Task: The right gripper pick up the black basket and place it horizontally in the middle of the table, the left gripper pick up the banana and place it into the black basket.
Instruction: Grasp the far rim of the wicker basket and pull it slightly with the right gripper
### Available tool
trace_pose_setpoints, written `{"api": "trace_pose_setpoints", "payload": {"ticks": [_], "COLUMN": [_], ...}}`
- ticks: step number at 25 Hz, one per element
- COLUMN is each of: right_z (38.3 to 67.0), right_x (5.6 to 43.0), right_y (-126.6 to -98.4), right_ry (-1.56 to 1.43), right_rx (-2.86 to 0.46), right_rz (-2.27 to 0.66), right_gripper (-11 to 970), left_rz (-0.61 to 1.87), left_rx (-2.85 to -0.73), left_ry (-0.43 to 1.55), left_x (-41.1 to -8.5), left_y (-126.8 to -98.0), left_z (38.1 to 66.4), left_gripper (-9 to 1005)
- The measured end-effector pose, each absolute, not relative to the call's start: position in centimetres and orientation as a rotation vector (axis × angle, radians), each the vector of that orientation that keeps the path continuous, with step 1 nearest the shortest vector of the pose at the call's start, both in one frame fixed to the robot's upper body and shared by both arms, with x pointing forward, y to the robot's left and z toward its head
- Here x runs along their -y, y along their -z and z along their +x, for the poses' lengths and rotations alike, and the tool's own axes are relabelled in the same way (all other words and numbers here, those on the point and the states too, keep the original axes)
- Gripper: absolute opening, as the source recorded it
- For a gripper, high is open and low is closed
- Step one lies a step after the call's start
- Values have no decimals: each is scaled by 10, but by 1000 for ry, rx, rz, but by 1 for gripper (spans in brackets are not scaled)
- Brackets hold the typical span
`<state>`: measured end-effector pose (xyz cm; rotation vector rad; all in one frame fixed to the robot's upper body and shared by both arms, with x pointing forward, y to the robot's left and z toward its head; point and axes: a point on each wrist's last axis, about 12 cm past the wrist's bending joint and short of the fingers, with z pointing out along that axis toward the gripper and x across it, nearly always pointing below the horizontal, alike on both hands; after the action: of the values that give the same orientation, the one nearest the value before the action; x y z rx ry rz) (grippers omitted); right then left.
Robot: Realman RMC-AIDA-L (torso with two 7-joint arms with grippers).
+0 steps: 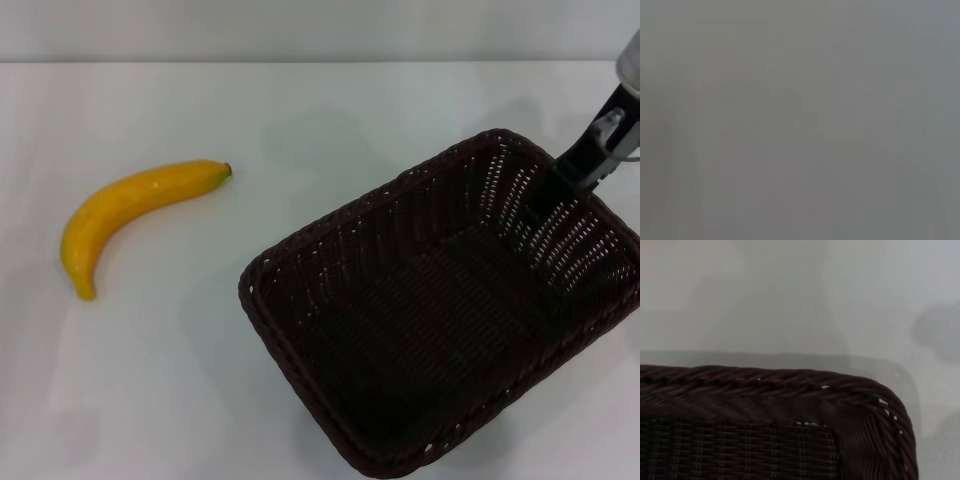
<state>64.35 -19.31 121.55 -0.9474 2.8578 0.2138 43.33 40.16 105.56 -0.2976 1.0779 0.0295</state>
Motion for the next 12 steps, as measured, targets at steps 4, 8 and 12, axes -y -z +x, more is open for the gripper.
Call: {"api": "trace_pose_setpoints", "payload": {"ticks": [4, 8, 12], "right_z": [644, 643, 640], "right_x": [193, 194, 193], "right_y": [-1213, -1209, -1202], "right_ry": [-199, -206, -227], "right_rx": [-2857, -2863, -2882], "right_rz": [-947, -959, -980], "right_gripper": [735, 727, 641], "left_rz": [-300, -301, -300], "left_rx": [-1084, -1086, -1086], "left_ry": [-30, -28, -25], "left_x": [-402, -401, -401], "left_y": [-1055, -1055, -1056], "left_z": [434, 437, 438], "left_gripper": [893, 893, 892]}}
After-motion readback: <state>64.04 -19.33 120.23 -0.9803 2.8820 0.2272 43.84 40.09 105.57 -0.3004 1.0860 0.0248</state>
